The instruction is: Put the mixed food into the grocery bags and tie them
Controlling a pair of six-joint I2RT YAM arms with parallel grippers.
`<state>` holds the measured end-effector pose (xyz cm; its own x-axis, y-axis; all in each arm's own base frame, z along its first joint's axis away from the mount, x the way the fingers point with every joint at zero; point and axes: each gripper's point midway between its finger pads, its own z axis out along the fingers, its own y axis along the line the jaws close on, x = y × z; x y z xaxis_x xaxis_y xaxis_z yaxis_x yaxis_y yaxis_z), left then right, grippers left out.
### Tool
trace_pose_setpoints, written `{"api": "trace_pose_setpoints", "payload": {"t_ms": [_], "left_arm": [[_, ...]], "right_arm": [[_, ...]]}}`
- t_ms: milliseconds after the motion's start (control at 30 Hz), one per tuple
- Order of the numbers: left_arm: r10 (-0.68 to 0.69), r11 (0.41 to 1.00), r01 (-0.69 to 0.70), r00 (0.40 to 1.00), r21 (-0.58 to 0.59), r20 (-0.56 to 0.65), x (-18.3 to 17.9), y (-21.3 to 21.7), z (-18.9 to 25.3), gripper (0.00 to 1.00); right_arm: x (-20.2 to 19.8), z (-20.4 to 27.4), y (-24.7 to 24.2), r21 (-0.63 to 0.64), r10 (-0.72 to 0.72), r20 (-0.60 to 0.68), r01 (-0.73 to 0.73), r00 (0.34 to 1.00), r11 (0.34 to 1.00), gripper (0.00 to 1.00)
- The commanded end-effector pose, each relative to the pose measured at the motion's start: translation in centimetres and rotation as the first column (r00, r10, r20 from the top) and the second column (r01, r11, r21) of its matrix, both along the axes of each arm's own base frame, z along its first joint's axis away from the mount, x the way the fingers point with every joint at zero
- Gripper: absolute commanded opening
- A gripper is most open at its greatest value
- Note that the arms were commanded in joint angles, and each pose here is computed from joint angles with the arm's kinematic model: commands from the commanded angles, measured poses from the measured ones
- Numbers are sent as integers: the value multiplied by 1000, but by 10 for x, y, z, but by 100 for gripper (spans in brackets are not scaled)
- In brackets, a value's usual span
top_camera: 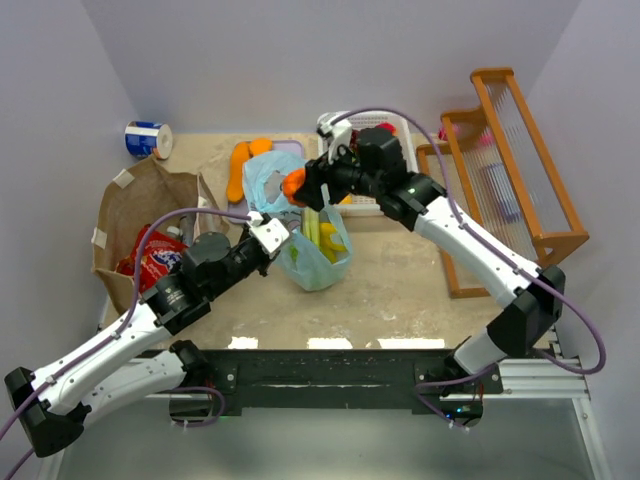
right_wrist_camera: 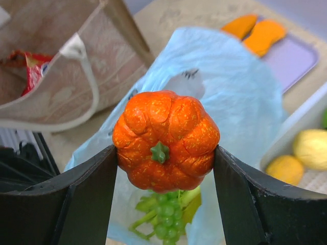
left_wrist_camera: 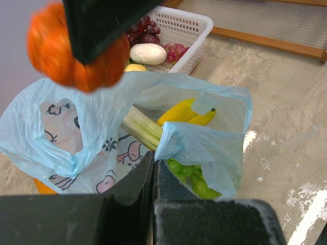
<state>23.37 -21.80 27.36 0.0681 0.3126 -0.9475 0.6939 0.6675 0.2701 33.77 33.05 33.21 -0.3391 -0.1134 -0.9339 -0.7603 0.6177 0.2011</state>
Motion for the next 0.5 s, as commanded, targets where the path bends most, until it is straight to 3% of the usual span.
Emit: {"api": "trace_pose_setpoints", "payload": {"t_ms": [0,267,333,367,400,467], "left_arm": [[22,999,-20,998,-32,53,5,3,13,0],[35,999,-34,998,-28,55,6,5,12,0],[35,999,-34,998,-28,57,6,5,13,0],[37,999,-35,998,-27,54,6,5,12,0],[34,999,-32,998,-27,56,5,5,12,0],[34,999,-32,998,-28,57,6,5,13,0]], "right_arm": [[-21,-45,13,-76,50,-114,-59,992,995,4],[-57,-79,18,-171,76,-193,-109,978,979,12],[-61,-87,17,-194,80,-213,-122,974,973,28],[-61,-87,17,-200,82,-217,-127,973,972,41],[-61,-87,16,-209,86,-211,-131,974,969,66],[-59,-76,15,-207,84,-186,-122,979,971,79]]}}
